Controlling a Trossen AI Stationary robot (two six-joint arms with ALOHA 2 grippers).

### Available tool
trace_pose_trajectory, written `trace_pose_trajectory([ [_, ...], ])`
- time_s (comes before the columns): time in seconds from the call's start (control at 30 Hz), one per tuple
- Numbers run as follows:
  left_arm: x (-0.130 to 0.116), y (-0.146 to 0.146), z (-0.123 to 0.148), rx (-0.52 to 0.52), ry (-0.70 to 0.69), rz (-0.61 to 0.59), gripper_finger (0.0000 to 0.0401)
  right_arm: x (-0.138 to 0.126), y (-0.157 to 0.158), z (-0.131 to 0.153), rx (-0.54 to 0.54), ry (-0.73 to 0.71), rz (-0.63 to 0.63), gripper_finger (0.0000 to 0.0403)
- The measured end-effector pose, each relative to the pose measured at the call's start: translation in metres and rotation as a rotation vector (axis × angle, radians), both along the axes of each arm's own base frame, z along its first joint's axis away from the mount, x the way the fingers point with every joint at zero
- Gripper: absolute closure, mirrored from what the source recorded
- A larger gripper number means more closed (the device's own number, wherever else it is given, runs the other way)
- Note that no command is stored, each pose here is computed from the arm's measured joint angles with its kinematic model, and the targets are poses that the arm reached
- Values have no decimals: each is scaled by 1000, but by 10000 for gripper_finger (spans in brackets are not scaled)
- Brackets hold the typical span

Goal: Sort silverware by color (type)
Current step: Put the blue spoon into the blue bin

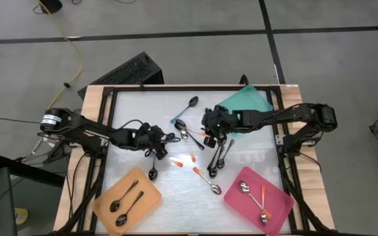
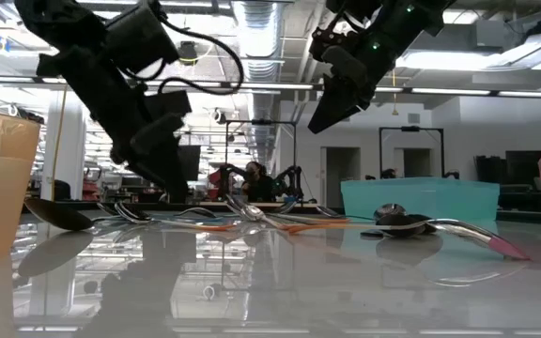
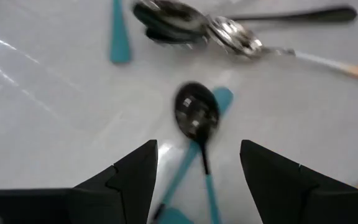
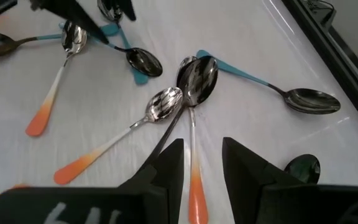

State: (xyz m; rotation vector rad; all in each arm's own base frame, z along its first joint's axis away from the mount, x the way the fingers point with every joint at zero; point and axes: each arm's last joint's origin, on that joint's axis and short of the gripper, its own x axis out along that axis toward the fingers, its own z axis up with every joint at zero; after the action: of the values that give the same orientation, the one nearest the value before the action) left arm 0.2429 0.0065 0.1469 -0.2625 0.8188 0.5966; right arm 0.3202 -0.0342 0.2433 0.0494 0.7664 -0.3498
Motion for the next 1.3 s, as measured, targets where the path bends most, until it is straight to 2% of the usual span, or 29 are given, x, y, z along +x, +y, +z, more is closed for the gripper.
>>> trace_pose_trajectory([
  [0.53,13,-7,-41,-36,79,33,195,0,0,0,-1,6,2,284],
  [0.67,12,-7,-41,-54,81,41,242,0,0,0,-2,8,2,284],
  [0.9,12,-6,-41,-50,79,57,378,0,0,0,0,7,0,284],
  [0.93,12,-6,-41,-52,75,58,387,0,0,0,1,6,0,284],
  [1.13,19,-7,-32,-60,32,42,395,0,2,0,6,4,-1,284],
  [1.3,26,-7,-10,-44,-41,1,400,0,5,0,6,-1,8,284],
])
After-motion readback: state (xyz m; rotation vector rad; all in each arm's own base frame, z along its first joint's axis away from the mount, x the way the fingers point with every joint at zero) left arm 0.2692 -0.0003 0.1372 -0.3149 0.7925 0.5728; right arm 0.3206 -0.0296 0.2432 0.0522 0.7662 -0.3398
